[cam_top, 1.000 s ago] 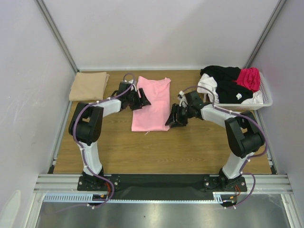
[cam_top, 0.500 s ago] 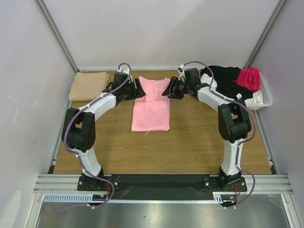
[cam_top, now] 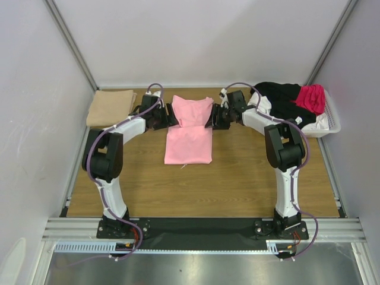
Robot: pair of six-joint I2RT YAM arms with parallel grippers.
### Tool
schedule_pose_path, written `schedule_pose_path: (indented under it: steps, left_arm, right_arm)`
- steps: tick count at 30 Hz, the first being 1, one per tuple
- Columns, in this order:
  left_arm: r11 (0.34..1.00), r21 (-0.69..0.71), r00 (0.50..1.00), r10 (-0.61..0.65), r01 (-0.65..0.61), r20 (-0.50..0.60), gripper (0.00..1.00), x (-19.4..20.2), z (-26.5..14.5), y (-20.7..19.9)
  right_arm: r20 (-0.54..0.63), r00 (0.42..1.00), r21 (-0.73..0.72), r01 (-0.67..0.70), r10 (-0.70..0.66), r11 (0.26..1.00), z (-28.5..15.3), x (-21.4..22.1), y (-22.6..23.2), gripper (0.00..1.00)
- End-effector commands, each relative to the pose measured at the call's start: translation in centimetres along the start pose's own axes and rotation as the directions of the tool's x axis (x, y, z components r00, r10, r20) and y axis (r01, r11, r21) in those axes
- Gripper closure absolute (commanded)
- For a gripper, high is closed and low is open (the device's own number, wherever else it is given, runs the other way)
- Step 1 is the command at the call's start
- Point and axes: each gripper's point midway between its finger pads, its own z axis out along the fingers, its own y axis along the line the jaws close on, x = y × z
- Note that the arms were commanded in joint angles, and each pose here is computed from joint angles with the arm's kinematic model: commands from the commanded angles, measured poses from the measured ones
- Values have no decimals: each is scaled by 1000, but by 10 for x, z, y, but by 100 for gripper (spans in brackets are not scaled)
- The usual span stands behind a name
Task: Fold and stack the t-shirts
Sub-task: Fold the tshirt
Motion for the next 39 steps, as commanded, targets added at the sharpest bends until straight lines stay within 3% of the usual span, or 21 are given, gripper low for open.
schedule_pose_path:
  steps: [1, 9, 14, 21, 30, 39]
  left_arm:
    - [999, 39, 999, 11, -13, 46, 27, -20, 3, -2]
    - [999, 46, 999, -3, 1, 35, 28, -20, 8, 2]
    - [999, 46, 1000, -13, 13, 17, 28, -14, 12, 5]
    - [999, 42, 1000, -24, 23, 13, 29, -13, 16, 8]
    - [998, 39, 999, -40, 39, 15, 31, -14, 19, 12]
    - [995, 80, 998, -62, 61, 10, 43, -14, 21, 6]
  right_arm:
    - [4, 1000, -27, 23, -23, 999, 5, -7, 3, 47]
    - [0, 1000, -55, 17, -17, 998, 9, -9, 8, 52]
    - [9, 1000, -61, 8, -8, 998, 11, -10, 7, 62]
    - [9, 1000, -35, -3, 4, 999, 15, -9, -1, 100]
    - [45, 999, -25, 12, -11, 1000, -4, -20, 5, 100]
    - [75, 997, -44, 12, -9, 999, -18, -22, 14, 100]
